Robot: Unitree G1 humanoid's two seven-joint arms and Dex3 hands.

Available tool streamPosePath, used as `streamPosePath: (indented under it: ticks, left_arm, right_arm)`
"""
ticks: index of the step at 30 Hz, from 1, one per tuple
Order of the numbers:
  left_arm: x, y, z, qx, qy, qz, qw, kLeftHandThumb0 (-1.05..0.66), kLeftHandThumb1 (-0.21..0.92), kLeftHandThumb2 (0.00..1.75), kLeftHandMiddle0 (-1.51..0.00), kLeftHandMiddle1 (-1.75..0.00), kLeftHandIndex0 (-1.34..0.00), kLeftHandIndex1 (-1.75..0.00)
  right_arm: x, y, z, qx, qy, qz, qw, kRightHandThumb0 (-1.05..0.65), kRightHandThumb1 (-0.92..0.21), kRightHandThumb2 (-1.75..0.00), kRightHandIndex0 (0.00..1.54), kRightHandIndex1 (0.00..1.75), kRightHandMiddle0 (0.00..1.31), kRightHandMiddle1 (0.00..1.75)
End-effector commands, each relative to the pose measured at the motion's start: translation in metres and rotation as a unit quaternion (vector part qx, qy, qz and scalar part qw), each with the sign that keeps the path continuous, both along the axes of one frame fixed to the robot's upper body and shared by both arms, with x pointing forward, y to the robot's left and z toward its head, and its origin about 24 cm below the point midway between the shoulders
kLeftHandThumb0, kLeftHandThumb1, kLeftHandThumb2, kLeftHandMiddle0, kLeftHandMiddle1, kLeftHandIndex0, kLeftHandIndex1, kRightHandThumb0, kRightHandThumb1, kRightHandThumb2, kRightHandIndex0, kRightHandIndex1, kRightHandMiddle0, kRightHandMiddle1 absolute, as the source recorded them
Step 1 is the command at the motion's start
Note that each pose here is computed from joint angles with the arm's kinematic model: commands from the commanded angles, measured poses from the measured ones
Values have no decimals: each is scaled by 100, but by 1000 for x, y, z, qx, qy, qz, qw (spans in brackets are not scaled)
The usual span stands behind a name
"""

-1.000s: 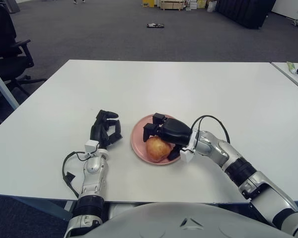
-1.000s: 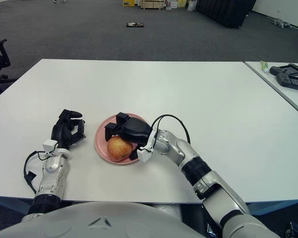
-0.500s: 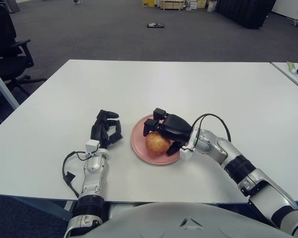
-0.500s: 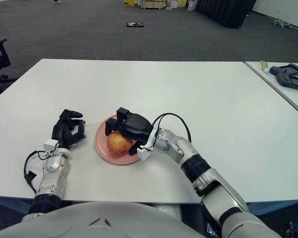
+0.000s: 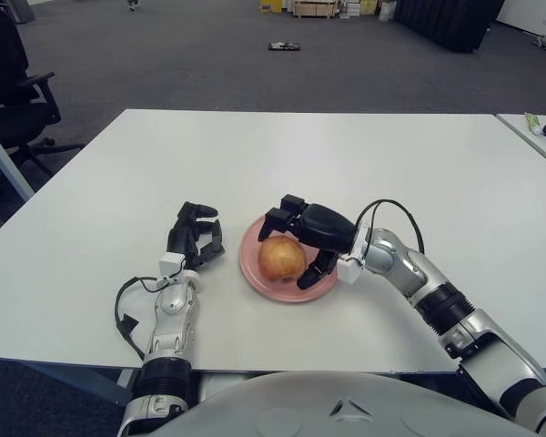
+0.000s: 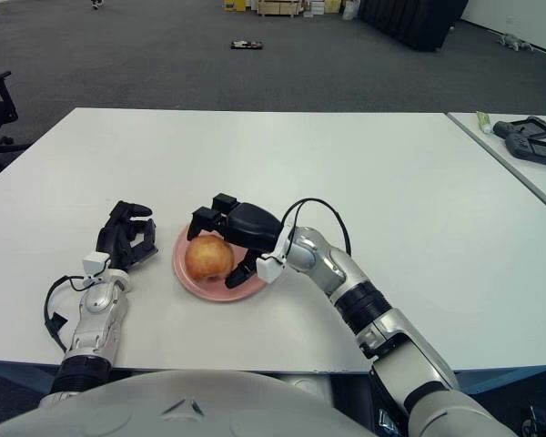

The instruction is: Put the apple into the plate.

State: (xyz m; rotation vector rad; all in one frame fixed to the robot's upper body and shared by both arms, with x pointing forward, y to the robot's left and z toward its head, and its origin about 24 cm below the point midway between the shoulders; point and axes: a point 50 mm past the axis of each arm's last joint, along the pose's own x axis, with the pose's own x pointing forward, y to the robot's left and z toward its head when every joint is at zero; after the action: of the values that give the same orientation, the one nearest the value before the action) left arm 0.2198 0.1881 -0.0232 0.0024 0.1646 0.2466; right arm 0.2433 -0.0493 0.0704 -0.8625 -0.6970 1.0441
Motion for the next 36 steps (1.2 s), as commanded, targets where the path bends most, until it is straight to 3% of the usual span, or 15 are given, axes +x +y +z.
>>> streamPosePath:
  ticks: [1,2,4,8,12,18,20,23,30,36]
  left_arm:
    - [-14,0,-17,0,64,20,998,-39,62,95,-75,-175,-38,-175]
    - [-14,0,-17,0,65,21,998,-38,72,81,-56,-173,-32,-175]
    - [-15,-1,-16,1,66,23,998,-36,82,67,-38,-164,-26,-175]
    - [-15,-2,-16,8,68,20,997,-35,90,56,-26,-153,-20,-175]
    - [-15,-1,-17,23,71,18,997,-35,92,54,-30,-162,-20,-175]
    - [-13,-1,-17,23,63,18,998,-35,90,55,-33,-166,-21,-175]
    - [-13,-1,-16,13,54,14,998,-37,77,74,-54,-171,-29,-175]
    - [-12,-2,-16,-6,32,2,999,-39,66,89,-68,-173,-36,-175]
    - [-12,0,-17,-46,-5,-16,999,-42,52,107,-82,-175,-45,-175]
    - [-12,1,-18,-48,-7,-17,999,-42,51,108,-83,-175,-46,-175]
  right_arm:
    - [4,0,11,17,-11,8,1000,-80,-77,-70,0,25,0,53]
    - [4,0,12,18,-10,11,1000,-84,-76,-68,0,16,0,39]
    - [4,-1,14,21,-7,20,1000,-89,-75,-65,0,8,0,24]
    - [-1,-9,27,37,-2,35,999,-96,-74,-61,0,2,0,6]
    - [-5,-19,60,79,1,45,996,-102,-77,-52,0,0,0,1]
    - [-9,-25,87,111,6,43,993,-104,-81,-47,0,0,0,0]
    - [-10,-29,96,122,9,42,992,-105,-85,-43,0,0,0,0]
    - [-12,-39,105,143,19,40,989,-105,-87,-41,0,0,0,0]
    - [-13,-53,104,189,55,11,980,-105,-90,-39,0,0,0,0]
    - [-14,-64,95,245,30,-30,968,-105,-92,-39,0,0,0,0]
